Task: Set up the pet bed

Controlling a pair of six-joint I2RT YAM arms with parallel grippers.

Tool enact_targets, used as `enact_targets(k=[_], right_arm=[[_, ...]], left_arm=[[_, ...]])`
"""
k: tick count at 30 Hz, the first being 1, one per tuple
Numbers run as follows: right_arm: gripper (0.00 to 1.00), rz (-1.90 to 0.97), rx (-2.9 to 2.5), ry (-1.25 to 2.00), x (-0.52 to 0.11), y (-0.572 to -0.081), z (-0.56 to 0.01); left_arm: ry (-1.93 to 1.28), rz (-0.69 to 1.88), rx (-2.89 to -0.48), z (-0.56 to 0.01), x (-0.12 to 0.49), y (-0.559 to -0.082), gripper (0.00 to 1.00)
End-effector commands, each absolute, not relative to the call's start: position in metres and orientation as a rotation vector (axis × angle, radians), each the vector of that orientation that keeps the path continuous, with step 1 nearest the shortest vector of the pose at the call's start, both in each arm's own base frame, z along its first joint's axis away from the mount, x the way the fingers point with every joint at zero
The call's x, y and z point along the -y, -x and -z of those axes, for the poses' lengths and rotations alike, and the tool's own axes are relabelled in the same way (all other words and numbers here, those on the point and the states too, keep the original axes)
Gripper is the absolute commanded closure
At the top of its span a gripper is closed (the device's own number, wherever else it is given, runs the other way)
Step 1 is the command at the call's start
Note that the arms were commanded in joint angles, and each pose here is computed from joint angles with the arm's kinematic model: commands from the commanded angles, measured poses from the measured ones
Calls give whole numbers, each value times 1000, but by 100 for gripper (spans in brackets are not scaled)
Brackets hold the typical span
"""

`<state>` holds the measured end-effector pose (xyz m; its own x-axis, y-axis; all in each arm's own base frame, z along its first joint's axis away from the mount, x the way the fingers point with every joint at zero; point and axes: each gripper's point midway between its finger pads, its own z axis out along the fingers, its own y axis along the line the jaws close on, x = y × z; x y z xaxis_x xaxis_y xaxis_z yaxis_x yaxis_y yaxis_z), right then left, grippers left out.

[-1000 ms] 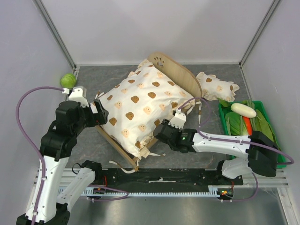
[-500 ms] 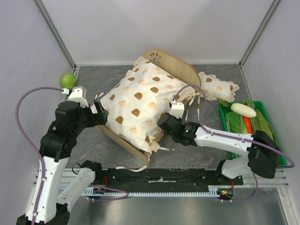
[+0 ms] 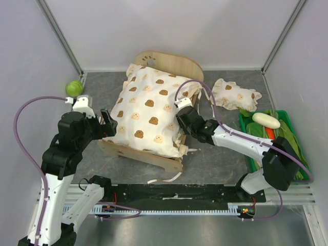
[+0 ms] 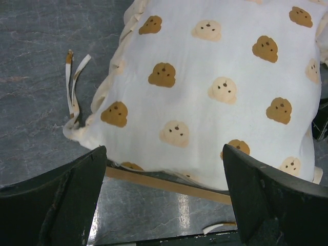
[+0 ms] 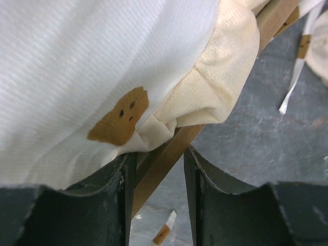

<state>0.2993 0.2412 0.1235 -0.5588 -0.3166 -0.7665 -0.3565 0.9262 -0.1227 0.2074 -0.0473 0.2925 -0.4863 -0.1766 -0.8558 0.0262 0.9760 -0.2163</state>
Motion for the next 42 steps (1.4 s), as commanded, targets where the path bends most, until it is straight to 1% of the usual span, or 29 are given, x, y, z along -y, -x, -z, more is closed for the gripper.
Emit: enact_targets(k=[1, 5, 7, 8, 14, 16, 17, 18, 19, 21, 24, 25, 26, 27, 28, 29, 30, 31, 32, 34, 35, 36, 38, 39, 40, 41, 42], right_arm=[[100, 34, -2076, 892, -241, -315, -135], [100, 182, -1981, 1064, -228, -327, -143], [100, 207, -1935, 1143, -226, -334, -149], [100, 154, -1911, 1195, -233, -334, -149], [100, 143, -1791, 1334, -211, -373, -164], [100, 81, -1716, 1390, -211, -386, -171], [100, 87, -1654, 1453, -210, -390, -174], [100, 92, -1644, 1460, -207, -398, -172], [100, 101, -1610, 1442, -209, -408, -182], [100, 97, -1583, 1496, -209, -418, -177], [100, 53, -1569, 1584, -216, -418, -177], [96, 43, -1597, 1583, -213, -416, -173], [85, 56, -1622, 1560, -210, -418, -172], [71, 65, -1649, 1531, -207, -419, -172], [63, 60, -1693, 1478, -204, -419, -171], [51, 83, -1711, 1451, -199, -421, -173], [43, 86, -1717, 1428, -195, -420, -176], [30, 98, -1707, 1381, -194, -425, -184], [26, 142, -1719, 1326, -187, -430, -190], [24, 188, -1710, 1208, -174, -442, -214], [18, 185, -1730, 1129, -168, -447, -222], [14, 256, -1739, 1040, -150, -455, -237], [11, 311, -1704, 857, -132, -465, -266], [11, 378, -1702, 725, -105, -464, -284], [9, 403, -1664, 607, -94, -465, -305], [2, 391, -1667, 488, -84, -460, -315], [2, 393, -1641, 422, -77, -449, -335]], left_arm=[[90, 232, -2024, -308, 44, -206, 0], [87, 229, -2021, -309, 44, -207, 0], [85, 225, -2021, -310, 44, -208, 0], [85, 225, -2024, -309, 44, -208, 0], [73, 226, -2009, -314, 44, -207, 0], [71, 217, -2004, -316, 43, -206, 0], [68, 211, -2004, -316, 42, -206, 0], [70, 205, -2001, -317, 41, -207, 0], [71, 202, -2000, -318, 40, -207, 0], [74, 197, -2000, -318, 40, -207, 0], [75, 192, -2003, -318, 39, -208, 0], [75, 191, -1998, -319, 39, -207, 0], [80, 187, -2001, -318, 38, -207, 0], [80, 188, -1999, -318, 38, -206, 0], [80, 188, -1999, -317, 38, -206, 0], [80, 187, -1998, -318, 38, -206, 0], [78, 190, -2000, -317, 38, -206, 0], [77, 191, -2003, -316, 39, -206, 0], [74, 195, -2005, -316, 40, -207, 0], [76, 198, -2007, -316, 40, -207, 0], [76, 199, -2002, -317, 40, -206, 0], [77, 198, -2002, -316, 40, -206, 0], [82, 196, -1997, -317, 38, -204, 0], [83, 196, -1997, -317, 38, -203, 0], [84, 195, -1997, -317, 38, -202, 0], [89, 192, -1994, -317, 37, -201, 0], [89, 192, -1994, -316, 36, -201, 0]])
